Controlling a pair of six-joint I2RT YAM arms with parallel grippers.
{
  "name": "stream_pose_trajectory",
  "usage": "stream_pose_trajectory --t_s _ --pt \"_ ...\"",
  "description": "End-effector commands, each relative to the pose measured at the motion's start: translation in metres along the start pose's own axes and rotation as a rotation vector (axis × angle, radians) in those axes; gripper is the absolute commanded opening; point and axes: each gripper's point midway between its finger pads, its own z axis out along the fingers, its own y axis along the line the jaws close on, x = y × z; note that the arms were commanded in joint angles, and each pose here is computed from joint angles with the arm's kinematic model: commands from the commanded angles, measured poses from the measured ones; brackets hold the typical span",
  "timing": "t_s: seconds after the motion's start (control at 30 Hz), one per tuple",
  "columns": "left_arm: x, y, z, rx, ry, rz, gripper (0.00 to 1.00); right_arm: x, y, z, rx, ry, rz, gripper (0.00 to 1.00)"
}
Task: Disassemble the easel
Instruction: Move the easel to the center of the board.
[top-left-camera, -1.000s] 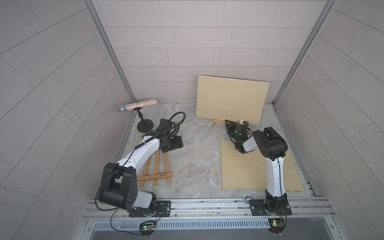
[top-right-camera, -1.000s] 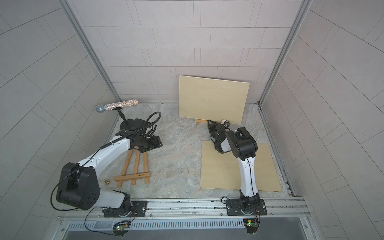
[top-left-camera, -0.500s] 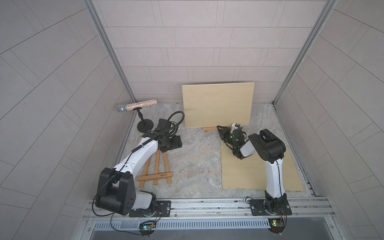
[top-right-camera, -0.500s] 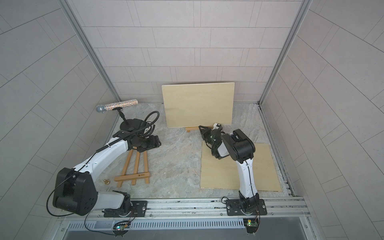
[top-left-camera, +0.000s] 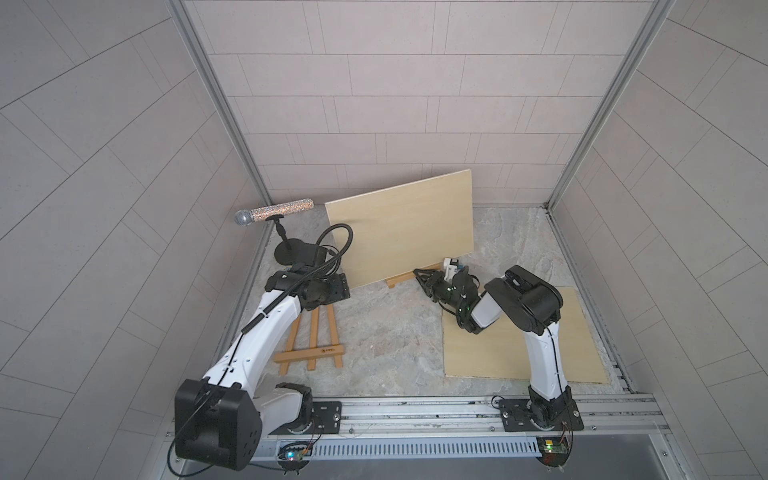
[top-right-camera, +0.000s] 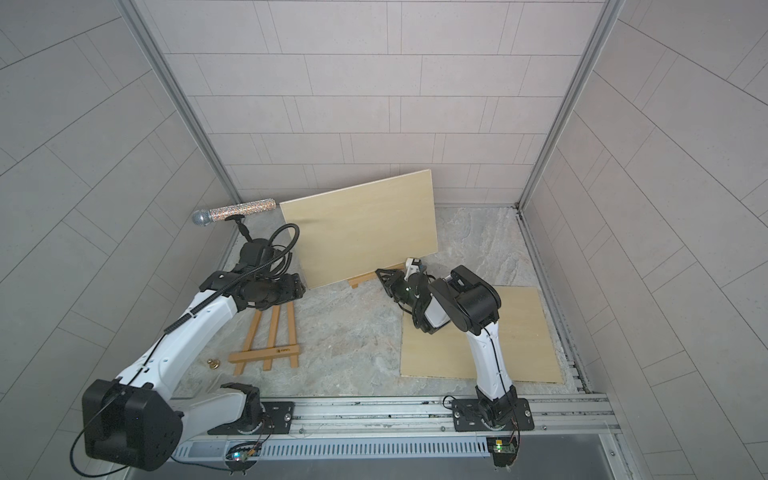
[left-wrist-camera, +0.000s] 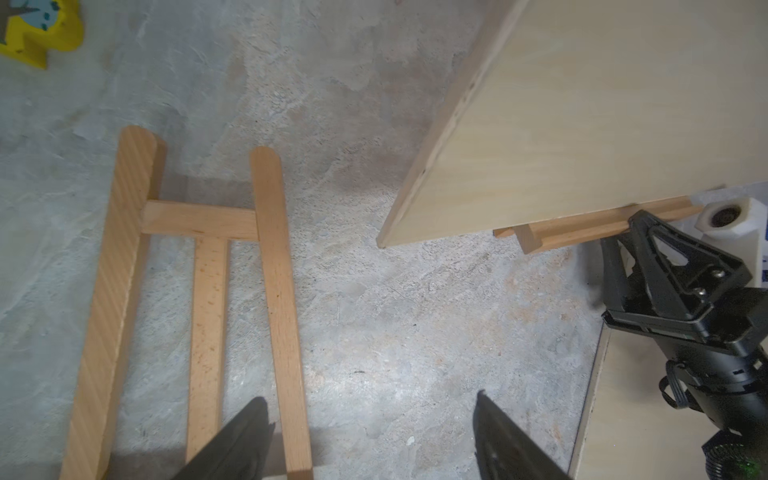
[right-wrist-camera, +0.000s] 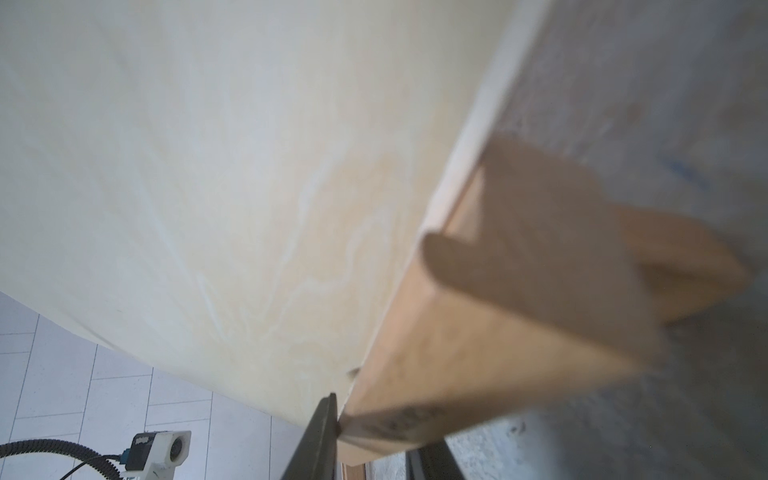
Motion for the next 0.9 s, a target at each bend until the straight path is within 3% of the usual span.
stream_pose_trajectory --t_s 0.0,0.1,0.27,0.4,0.87 --pt "0.009 0.017 -0.001 -0.062 0.021 -0.003 0.81 0.028 -0.012 -0.002 0.044 0.098 -0.003 0.08" --pt "0.002 0.019 -0.004 -0.066 -0.003 -0.007 0.81 0.029 -0.009 -0.001 0.036 0.112 0.003 0.11" --pt "-0.020 0.019 -0.009 -0.060 -0.064 0.033 0.83 0.019 0.009 -0.006 0.017 0.119 -0.008 0.38" --pt "-0.039 0.009 -0.009 -0.004 -0.109 0.064 0.84 0.013 0.021 -0.013 0.034 0.139 -0.044 0.53" --pt "-0.078 -0.010 -0.023 0.201 -0.245 0.130 0.82 -0.006 0.031 -0.057 0.134 0.187 -0.145 0.64"
